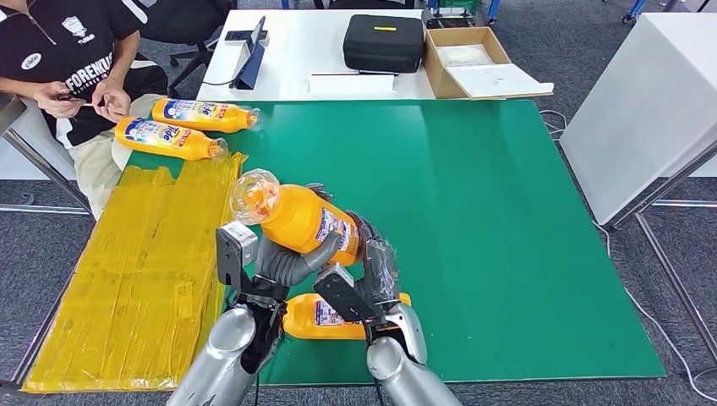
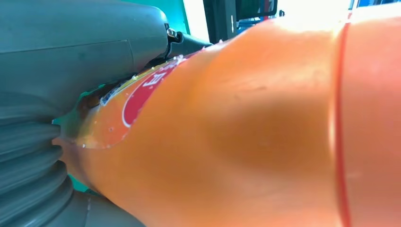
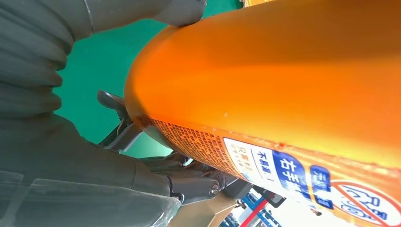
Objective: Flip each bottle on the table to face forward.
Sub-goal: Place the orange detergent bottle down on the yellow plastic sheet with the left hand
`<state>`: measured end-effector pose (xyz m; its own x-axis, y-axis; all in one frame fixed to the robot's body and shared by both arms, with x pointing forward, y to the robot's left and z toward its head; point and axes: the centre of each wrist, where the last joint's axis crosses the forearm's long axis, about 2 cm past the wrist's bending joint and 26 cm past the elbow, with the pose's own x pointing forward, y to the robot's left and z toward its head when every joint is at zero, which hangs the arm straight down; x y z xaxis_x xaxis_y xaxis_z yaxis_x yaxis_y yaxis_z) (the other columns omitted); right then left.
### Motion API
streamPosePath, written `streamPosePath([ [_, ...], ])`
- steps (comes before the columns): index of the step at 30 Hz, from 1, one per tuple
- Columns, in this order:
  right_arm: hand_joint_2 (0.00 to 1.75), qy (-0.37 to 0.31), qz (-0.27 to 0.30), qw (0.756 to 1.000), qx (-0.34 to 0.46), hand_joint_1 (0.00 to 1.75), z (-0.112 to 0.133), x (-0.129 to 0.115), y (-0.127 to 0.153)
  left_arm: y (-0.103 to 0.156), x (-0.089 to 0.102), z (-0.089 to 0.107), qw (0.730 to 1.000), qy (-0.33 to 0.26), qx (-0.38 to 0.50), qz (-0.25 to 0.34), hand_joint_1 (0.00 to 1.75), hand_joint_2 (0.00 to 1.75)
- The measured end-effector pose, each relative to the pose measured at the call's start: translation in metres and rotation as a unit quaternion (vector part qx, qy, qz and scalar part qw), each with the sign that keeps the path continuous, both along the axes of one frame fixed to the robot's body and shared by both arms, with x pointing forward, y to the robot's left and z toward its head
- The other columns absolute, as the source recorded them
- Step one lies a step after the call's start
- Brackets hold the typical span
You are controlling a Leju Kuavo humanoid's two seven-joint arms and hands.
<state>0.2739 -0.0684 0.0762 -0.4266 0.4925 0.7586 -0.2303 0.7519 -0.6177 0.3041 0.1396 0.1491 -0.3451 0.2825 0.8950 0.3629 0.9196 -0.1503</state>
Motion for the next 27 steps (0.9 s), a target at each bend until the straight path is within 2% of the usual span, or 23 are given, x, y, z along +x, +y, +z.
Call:
streamPosePath([
  [13, 1.75, -0.001, 0.000, 1.000, 0.000, 1.75, 0.000, 0.000, 0.000, 0.000, 0.000, 0.000, 1.000, 0.001, -0.003, 0.000, 1.75, 1.75],
  [14, 1.75, -0.001, 0.000, 1.000, 0.000, 1.67, 0.000, 0.000, 0.000, 0.000, 0.000, 0.000, 1.000, 0.001, -0.003, 0.000, 1.75, 1.75],
  [15, 1.75, -0.001, 0.000, 1.000, 0.000, 1.33, 0.000, 0.000, 0.000, 0.000, 0.000, 0.000, 1.000, 0.001, -0.003, 0.000, 1.75, 1.75],
  [17, 1.75, -0.001, -0.002, 1.000, 0.001, 0.45, 0.000, -0.001, 0.000, 0.000, 0.000, 0.000, 1.000, 0.001, -0.003, -0.001, 1.75, 1.75],
  [18, 1.75, -0.001, -0.002, 1.000, 0.002, 0.10, 0.000, -0.001, 0.000, 0.000, 0.000, 0.000, 1.000, 0.000, -0.004, -0.001, 1.75, 1.75],
  [19, 1.75, -0.001, -0.003, 1.000, 0.003, 0.00, 0.000, -0.001, 0.000, 0.000, 0.000, 0.001, 1.000, 0.000, -0.004, -0.002, 1.75, 1.75],
  [27, 1.75, -0.031, -0.016, 0.999, 0.038, 0.00, 0.014, -0.008, -0.004, 0.002, 0.000, 0.003, 1.000, -0.010, -0.010, 0.006, 1.75, 1.75],
])
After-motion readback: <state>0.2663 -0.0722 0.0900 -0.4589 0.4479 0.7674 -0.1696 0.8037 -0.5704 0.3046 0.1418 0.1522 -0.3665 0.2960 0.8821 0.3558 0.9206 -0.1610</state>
